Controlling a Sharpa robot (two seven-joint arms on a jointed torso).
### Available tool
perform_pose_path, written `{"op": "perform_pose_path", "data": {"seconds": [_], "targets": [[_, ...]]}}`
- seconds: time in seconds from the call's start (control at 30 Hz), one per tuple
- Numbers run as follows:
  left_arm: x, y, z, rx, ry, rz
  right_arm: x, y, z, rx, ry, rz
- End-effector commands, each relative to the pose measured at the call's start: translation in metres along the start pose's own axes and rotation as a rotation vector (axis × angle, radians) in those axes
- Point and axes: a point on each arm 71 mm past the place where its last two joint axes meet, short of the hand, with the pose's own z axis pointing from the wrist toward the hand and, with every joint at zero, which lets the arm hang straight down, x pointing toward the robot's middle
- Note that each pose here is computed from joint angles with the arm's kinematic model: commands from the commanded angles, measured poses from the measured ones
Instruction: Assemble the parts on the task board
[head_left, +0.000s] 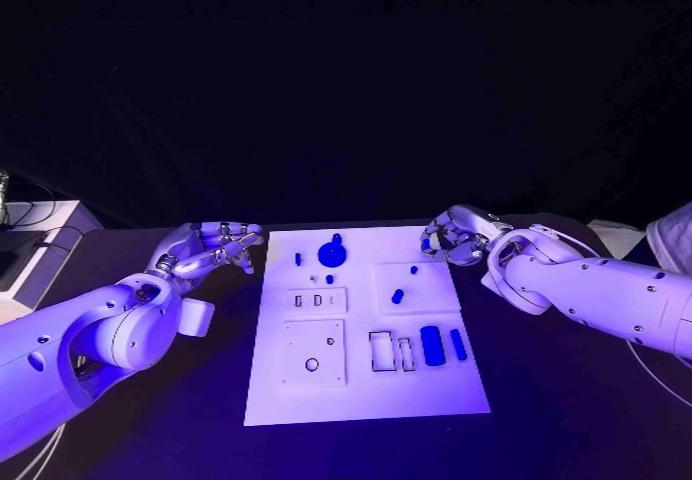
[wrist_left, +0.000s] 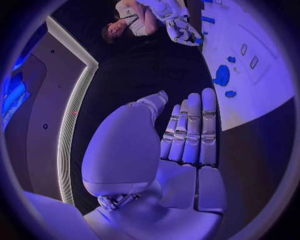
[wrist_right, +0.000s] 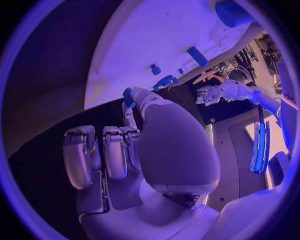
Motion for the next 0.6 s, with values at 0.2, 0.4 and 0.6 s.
{"op": "perform_pose_path", "data": {"seconds": [0.2,0.4,0.6], "targets": [[0.0040,0.0035,0.0008,-0.008,0.018,-0.007,-0.001,0.043,0.001,-0.005,-0.061,0.015],[0.0063,0.0104,-0.0006,-0.032,0.019,-0.001,0.022,0.085,0.001,-0.036,-0.013,0.048],[0.0097,0.0129,-0.0009,-0.047,0.026,0.010,0.048,0.118,-0.005,-0.054,0.035,0.045]]}}
